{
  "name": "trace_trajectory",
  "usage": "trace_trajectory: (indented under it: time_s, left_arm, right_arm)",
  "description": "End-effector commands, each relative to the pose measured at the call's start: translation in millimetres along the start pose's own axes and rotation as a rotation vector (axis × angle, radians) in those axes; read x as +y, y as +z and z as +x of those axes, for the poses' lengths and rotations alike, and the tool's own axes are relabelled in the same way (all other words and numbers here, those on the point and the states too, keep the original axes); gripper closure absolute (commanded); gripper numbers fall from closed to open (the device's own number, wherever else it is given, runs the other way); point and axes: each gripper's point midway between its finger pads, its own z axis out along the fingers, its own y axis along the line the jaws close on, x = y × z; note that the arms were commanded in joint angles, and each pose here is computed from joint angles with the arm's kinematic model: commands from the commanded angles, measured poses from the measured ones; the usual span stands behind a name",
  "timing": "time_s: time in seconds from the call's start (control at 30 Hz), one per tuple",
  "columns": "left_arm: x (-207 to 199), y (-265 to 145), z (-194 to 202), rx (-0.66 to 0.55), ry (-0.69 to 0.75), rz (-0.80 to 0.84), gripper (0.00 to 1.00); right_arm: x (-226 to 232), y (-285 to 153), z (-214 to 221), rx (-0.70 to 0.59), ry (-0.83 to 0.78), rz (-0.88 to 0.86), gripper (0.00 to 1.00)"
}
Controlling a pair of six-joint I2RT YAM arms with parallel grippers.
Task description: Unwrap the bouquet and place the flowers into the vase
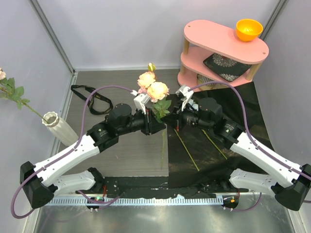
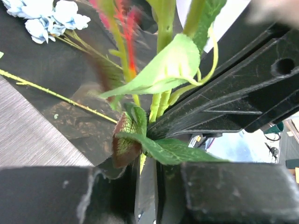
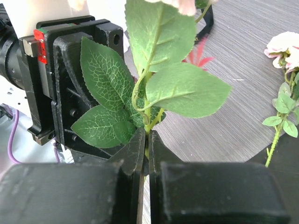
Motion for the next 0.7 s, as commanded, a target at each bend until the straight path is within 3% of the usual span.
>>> trace_trajectory:
  time_s: [0.0, 0.03, 0.07, 0.1, 0.13, 0.3, 0.33, 0.47, 0.63, 0.67]
  left_arm:
    - [5.7, -12.5, -17.0, -0.070, 0.034, -0.056, 0.92]
    - [8.1, -16.4, -16.8, -0.062, 0.043, -0.080, 1.00]
    - [16.8, -21.1, -23.5, -0.087, 0.056, -0.140, 1.00]
    - [22.3, -27.5, -28.6, -0.098, 0.095, -0.182, 1.00]
    - [32.7, -39.9, -32.9, -0.093, 0.107, -0.272, 1.00]
    - [87.3, -116.8, -87.8, -0.241, 0.182, -0.727, 1.00]
    - [97.2, -131.6, -90.3, -0.219, 0.214, -0.792, 1.00]
    - [144.4, -216.9, -141.2, -0.351, 0.171, -1.099, 1.00]
    - [135.3, -312.9, -214.6, -0.662, 0.202, -1.346, 1.00]
    - [137.1, -325.2, -223.5, -0.680, 0.210, -1.394, 1.00]
  right_arm:
    - [24.4, -4.3, -22.9, -0.075, -0.032, -0.111, 0.91]
    - [24.3, -4.7, -22.6, -0.074, -0.028, -0.109, 0.84]
    - [19.1, -4.7, -23.9, -0.082, -0.019, -0.075, 0.75]
    - [15.5, -8.6, -28.9, -0.102, -0.014, -0.045, 0.33]
    - [5.7, -10.6, -28.3, -0.107, -0.009, 0.013, 0.27]
    - [-54.6, -45.0, -40.3, -0.240, 0.005, 0.379, 0.11]
    - [-55.5, -54.0, -43.0, -0.264, -0.001, 0.395, 0.10]
    - [-59.0, -61.6, -36.8, -0.267, -0.024, 0.411, 0.08]
    - [-59.3, -53.3, -22.1, -0.212, -0.036, 0.387, 0.08]
    - [-60.9, -50.2, -17.9, -0.197, -0.033, 0.389, 0.08]
